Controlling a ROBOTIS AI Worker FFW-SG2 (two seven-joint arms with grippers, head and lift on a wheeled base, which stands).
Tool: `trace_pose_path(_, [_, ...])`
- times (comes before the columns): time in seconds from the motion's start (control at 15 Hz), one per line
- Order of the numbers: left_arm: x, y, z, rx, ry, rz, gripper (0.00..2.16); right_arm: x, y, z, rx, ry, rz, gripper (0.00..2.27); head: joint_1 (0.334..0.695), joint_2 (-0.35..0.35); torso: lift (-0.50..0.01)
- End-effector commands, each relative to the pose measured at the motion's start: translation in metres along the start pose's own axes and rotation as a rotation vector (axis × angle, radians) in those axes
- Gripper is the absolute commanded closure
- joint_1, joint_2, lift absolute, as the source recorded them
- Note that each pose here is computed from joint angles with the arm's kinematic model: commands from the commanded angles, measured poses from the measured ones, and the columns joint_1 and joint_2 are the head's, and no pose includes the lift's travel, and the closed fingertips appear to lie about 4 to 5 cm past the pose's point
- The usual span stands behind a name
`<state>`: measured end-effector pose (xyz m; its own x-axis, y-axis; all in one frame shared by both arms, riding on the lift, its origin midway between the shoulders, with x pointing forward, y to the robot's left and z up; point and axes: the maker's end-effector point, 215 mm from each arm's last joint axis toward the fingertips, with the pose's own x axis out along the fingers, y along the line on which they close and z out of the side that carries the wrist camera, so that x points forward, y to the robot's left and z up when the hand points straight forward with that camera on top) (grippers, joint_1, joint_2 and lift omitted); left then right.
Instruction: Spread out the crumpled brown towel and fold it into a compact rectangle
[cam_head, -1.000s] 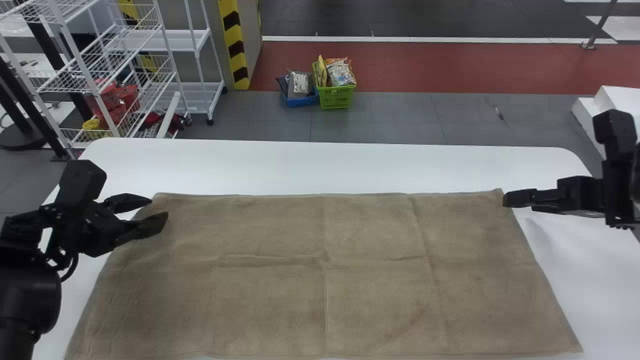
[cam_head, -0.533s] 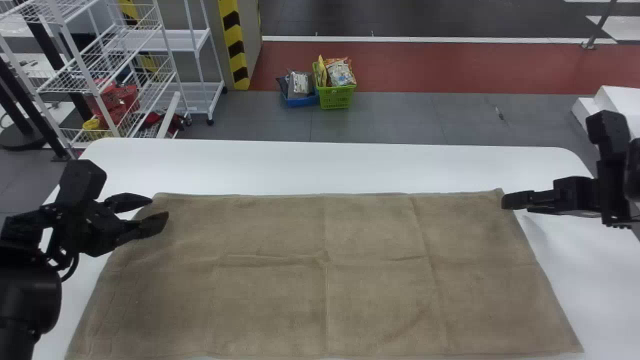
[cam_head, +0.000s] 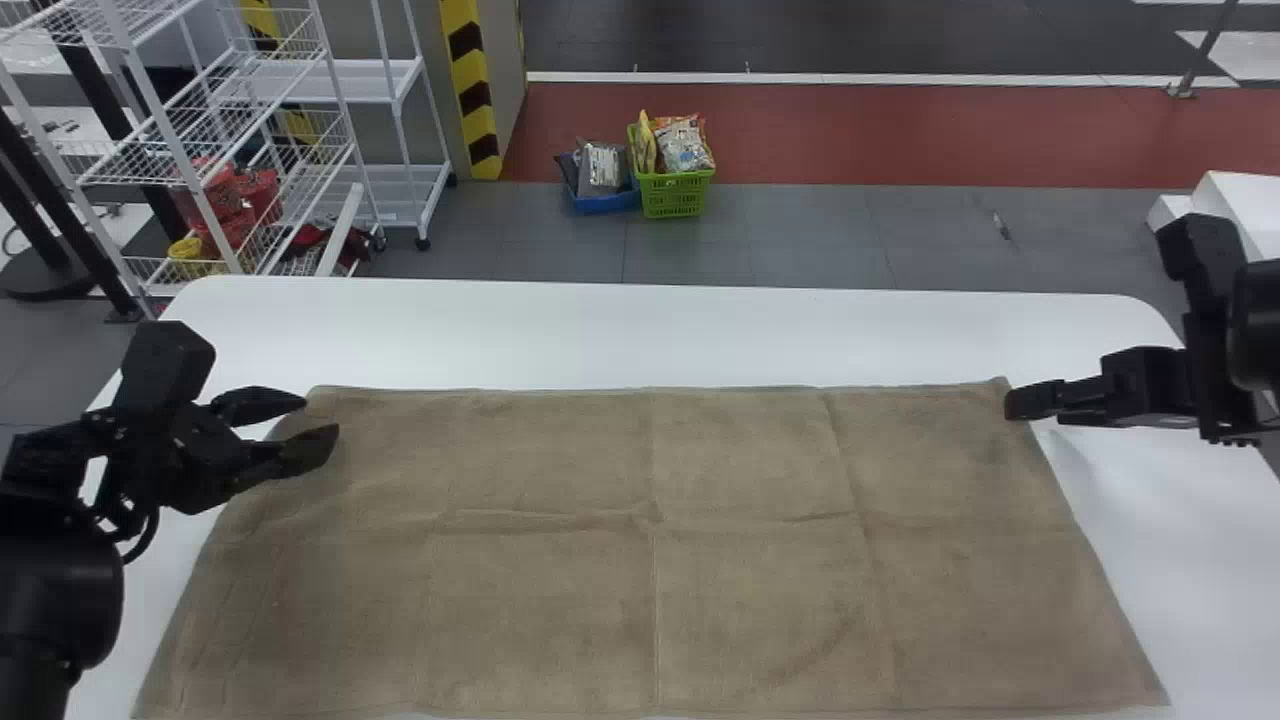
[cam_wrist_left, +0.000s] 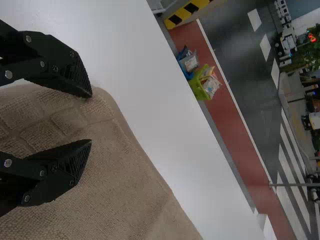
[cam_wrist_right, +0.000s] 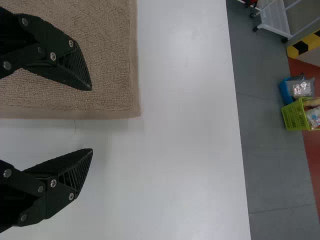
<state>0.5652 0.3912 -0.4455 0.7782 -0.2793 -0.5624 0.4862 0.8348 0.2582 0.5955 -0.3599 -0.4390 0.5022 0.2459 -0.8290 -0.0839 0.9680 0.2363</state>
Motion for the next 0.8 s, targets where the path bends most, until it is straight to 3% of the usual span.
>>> trace_pose_path(0.0, [0.0,0.0,0.0,0.003,-0.002,-0.001,0.63,0.001,0.0,-0.002,-0.018,0.02,-0.019,0.51,0.695,0.029,-0.127])
trace_pose_path(0.27, [0.0,0.001,0.0,0.009,-0.006,-0.002,0.63,0.007,0.002,-0.01,-0.02,0.067,-0.034,0.66,0.695,0.03,-0.127])
trace_pose_path(0.4, [0.0,0.001,-0.002,0.008,-0.003,-0.002,0.63,0.008,-0.001,-0.013,-0.019,0.082,-0.044,0.91,0.695,0.032,-0.127])
trace_pose_path(0.73, [-0.001,0.002,0.002,0.0,-0.027,-0.002,0.63,0.007,-0.005,-0.009,0.02,0.03,-0.002,0.95,0.695,0.033,-0.127])
